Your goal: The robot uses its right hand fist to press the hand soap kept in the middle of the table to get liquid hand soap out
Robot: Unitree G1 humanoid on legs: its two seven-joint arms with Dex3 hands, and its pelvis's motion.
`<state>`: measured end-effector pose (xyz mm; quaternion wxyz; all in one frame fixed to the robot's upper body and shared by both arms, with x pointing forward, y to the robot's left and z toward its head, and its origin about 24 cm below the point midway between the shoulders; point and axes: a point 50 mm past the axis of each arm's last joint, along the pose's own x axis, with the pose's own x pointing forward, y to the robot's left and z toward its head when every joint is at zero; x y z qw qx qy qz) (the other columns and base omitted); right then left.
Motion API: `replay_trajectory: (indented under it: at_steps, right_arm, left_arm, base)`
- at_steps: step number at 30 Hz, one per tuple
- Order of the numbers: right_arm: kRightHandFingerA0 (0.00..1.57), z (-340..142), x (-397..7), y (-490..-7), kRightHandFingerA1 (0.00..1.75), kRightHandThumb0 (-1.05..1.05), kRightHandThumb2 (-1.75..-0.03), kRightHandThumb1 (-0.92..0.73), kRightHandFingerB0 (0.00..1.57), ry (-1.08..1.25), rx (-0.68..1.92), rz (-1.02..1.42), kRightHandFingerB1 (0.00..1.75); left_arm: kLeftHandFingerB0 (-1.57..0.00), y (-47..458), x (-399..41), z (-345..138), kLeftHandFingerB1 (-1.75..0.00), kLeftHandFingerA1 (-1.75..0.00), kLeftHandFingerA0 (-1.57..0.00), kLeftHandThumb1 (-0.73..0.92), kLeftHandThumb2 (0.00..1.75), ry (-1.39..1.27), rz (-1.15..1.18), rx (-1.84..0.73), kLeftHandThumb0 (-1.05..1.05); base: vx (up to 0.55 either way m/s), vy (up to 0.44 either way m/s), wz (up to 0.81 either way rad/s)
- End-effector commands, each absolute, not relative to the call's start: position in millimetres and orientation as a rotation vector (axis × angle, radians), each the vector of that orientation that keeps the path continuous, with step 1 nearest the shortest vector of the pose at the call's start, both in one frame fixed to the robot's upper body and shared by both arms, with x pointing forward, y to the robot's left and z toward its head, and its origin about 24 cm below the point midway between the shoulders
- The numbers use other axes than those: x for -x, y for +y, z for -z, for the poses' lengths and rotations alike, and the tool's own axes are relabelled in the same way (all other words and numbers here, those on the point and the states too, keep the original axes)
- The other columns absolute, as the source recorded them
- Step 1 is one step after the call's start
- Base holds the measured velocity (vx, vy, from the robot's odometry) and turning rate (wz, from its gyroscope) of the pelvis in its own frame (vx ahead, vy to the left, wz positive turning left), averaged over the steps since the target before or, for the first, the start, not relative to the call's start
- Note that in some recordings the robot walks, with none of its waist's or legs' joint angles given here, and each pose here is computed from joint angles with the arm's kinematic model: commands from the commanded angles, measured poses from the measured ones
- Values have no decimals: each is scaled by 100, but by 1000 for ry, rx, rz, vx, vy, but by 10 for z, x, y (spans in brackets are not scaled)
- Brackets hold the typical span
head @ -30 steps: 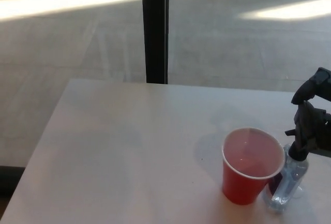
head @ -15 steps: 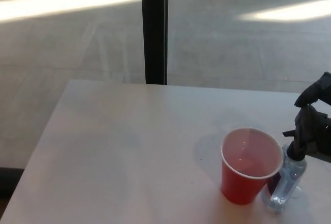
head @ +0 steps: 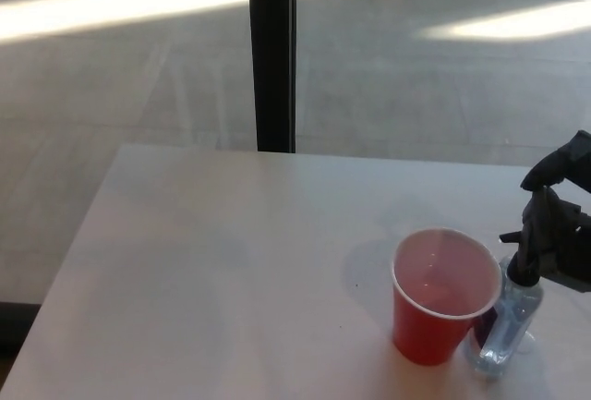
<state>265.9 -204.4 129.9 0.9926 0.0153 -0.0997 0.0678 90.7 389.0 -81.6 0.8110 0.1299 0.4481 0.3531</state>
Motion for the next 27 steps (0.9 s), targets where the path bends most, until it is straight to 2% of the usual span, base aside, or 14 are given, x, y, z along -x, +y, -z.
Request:
replay_trajectory:
  at_steps: [1,6,8,11,12,18,19,20,23,25,27]
  right_arm:
    - [104,-920,-2593,-2092,175,-22,-113,-61,66,7,16,-115,166]
    - [104,-908,-2583,-2117,175,-22,-108,-64,66,15,38,-132,166]
    - [104,-891,-2588,-2132,175,-23,-108,-63,64,24,59,-140,168]
    - [103,-881,-2579,-2144,175,-23,-106,-64,64,38,73,-139,169]
    - [102,-876,-2574,-2148,175,-22,-106,-64,64,39,73,-143,170]
    - [100,-831,-2561,-2150,175,-22,-110,-61,64,57,81,-158,171]
    - [100,-811,-2557,-2149,175,-23,-108,-60,65,66,84,-157,166]
    - [101,-804,-2556,-2143,175,-25,-110,-62,75,70,81,-154,154]
    - [101,-791,-2554,-2132,175,-25,-106,-63,74,71,71,-151,154]
    - [102,-775,-2551,-2129,175,-26,-109,-62,75,73,55,-143,154]
    - [103,-766,-2550,-2126,175,-26,-110,-60,77,85,44,-124,153]
  left_arm:
    - [-54,3926,-904,788,-78,-90,-72,43,97,952,-755,-318,-31]
    - [-51,3925,-933,775,-77,-84,-62,42,100,939,-765,-296,-29]
    - [-52,3936,-950,761,-77,-87,-66,43,100,931,-760,-300,-29]
    - [-47,3943,-949,765,-74,-86,-64,43,100,929,-777,-272,-28]
    - [-51,3942,-953,760,-76,-90,-71,42,100,931,-763,-296,-30]
    - [-51,3944,-965,751,-77,-91,-71,41,99,927,-776,-291,-30]
    - [-52,3947,-956,757,-78,-90,-70,41,99,927,-781,-284,-30]
    - [-52,3948,-957,756,-78,-89,-69,41,99,929,-777,-288,-29]
    - [-53,3947,-963,749,-77,-88,-68,42,99,932,-765,-300,-29]
    - [-53,3946,-965,752,-78,-94,-75,42,99,931,-770,-301,-29]
    - [-53,3944,-962,753,-78,-89,-69,41,99,931,-767,-306,-30]
  base:
    - [0,0,0]
    - [0,0,0]
    - [0,0,0]
    - [0,0,0]
    - [0,0,0]
    - [0,0,0]
    - [0,0,0]
    - [0,0,0]
    - [0,0,0]
    - [0,0,0]
    - [0,0,0]
